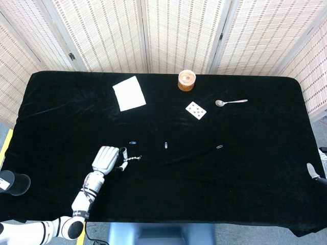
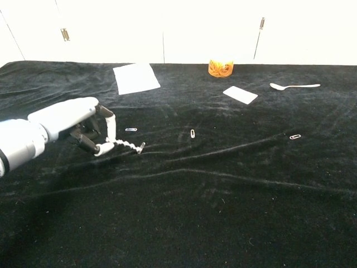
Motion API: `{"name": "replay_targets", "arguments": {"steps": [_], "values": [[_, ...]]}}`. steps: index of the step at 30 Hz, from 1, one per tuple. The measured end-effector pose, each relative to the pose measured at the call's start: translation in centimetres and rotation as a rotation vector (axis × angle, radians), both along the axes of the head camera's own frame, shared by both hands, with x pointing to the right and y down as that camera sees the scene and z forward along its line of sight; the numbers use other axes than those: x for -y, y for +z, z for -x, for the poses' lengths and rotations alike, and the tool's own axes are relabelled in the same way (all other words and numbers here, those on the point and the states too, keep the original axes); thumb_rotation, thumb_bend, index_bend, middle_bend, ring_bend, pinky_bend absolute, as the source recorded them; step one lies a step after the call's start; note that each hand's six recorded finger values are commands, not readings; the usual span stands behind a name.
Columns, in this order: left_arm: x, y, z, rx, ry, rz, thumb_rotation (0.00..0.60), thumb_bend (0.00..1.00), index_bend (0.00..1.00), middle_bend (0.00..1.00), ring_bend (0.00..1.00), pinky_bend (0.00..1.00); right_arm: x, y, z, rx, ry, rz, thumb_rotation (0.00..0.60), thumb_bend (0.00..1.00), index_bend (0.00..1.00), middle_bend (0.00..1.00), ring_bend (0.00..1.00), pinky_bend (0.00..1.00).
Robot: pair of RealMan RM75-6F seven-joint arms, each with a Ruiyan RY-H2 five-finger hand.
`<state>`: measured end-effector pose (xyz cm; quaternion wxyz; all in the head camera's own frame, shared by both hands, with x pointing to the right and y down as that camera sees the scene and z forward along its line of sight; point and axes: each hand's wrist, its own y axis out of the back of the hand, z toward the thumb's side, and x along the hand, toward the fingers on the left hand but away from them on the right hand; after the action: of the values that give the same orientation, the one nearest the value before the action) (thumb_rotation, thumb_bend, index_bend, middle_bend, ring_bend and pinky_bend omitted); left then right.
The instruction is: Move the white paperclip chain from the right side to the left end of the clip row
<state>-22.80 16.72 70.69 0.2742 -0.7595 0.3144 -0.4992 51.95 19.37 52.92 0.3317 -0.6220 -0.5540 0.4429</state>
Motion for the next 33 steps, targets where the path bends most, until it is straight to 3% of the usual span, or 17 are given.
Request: {"name": "replay_targets", "arguments": {"steps": [13, 33], "values": [[1.8, -1.4, 2.6, -0.013, -0.074, -0.063, 0.600, 0.58, 0.83, 1.00, 0.99, 0.98, 0.0, 0.3, 0.3, -0.005, -0.006, 0.008, 0.600, 0.35, 0.00, 0.00, 0.00, 0.00], [3.7, -0.2, 8.5, 0.051, -0.192, -0.074, 0.600, 0.58, 0.83, 1.00, 0.99, 0.98, 0.4, 1.0, 0.5, -0.042, 0.008, 0.015, 0.600, 0.35, 0.00, 0.00, 0.00, 0.00]]}}
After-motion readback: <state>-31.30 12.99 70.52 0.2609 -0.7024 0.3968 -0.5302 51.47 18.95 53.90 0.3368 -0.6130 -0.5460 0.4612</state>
